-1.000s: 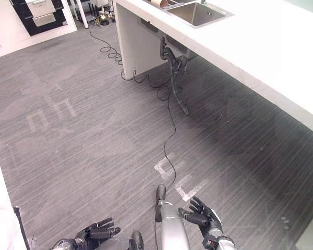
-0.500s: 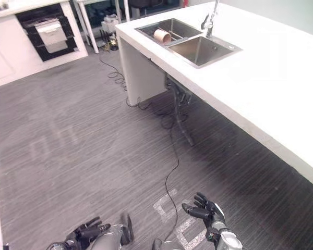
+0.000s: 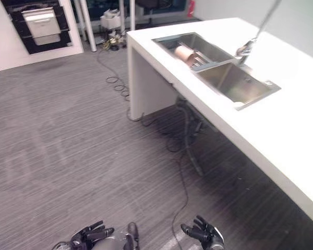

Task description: Place the dishes in the dishwasher.

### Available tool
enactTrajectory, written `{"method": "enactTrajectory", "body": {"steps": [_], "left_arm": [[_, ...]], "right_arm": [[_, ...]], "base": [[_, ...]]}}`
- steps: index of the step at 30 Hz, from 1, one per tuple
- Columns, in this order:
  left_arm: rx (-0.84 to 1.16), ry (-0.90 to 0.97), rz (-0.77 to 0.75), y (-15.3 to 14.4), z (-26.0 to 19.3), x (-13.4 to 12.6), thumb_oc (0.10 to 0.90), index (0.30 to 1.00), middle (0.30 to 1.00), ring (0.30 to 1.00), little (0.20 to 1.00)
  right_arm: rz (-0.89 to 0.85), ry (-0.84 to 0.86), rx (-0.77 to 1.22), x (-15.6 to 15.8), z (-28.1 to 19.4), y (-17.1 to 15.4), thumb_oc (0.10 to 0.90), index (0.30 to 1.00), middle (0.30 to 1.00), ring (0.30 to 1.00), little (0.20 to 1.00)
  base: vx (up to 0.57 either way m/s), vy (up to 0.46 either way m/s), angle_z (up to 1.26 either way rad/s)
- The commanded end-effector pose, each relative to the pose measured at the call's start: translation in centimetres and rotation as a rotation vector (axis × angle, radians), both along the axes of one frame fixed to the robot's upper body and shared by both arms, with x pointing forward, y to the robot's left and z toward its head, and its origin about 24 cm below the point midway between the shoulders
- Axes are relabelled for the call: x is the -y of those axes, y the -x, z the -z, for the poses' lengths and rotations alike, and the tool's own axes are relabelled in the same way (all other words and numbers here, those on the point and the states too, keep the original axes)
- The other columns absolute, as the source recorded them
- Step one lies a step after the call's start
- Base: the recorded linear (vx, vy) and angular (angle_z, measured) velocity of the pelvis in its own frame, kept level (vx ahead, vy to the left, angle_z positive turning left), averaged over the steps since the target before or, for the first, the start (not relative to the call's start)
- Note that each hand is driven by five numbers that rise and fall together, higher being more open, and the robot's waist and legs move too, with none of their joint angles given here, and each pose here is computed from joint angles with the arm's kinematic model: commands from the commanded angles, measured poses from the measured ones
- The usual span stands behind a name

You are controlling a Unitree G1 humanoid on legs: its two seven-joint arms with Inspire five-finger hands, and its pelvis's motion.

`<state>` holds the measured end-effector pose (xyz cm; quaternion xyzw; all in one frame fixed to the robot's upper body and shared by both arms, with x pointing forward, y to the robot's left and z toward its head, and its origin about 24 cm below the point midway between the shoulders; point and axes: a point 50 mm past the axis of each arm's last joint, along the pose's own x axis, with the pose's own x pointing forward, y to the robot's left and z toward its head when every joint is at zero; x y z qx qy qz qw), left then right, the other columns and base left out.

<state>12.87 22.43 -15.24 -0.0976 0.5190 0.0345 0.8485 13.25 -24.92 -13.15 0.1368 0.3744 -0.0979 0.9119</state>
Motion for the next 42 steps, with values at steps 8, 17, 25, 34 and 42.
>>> {"method": "enactTrajectory", "body": {"steps": [8, 17, 25, 34, 42], "left_arm": [[-0.015, 0.033, 0.125, 1.2, 0.3, 0.7, 0.8, 0.9, 0.9, 0.9, 0.9], [0.167, -0.051, 0.433, -2.0, -0.8, 3.3, 0.8, 0.9, 0.9, 0.9, 0.9], [0.239, -0.111, 0.552, -4.5, -1.8, 4.6, 0.8, 0.9, 0.9, 0.9, 0.9], [0.237, -0.124, 0.482, -4.4, -1.8, 3.8, 0.8, 0.9, 0.9, 0.9, 0.9], [0.211, -0.149, 0.423, -4.8, -2.0, 2.4, 0.8, 0.9, 0.9, 0.9, 0.9]], "right_arm": [[0.033, 0.084, 0.118, 3.4, -1.8, -0.5, 0.8, 0.9, 0.9, 0.9, 0.9], [0.075, 0.09, 0.079, 3.8, -1.5, -0.2, 0.8, 0.9, 0.9, 0.9, 0.9], [0.003, 0.07, 0.078, 3.1, -1.8, -1.9, 0.8, 0.9, 0.9, 0.9, 0.9], [0.136, 0.008, 0.019, 3.3, -0.8, -0.4, 0.8, 0.9, 0.9, 0.9, 0.9], [0.21, -0.031, -0.016, 3.5, -0.1, 1.5, 0.8, 0.9, 0.9, 0.9, 0.9]], "base": [[0.39, -0.082, 0.53], [0.32, -0.099, -0.18], [0.33, 0.068, -0.77], [0.29, 0.16, -1.53], [0.08, -0.016, -0.9]]}}
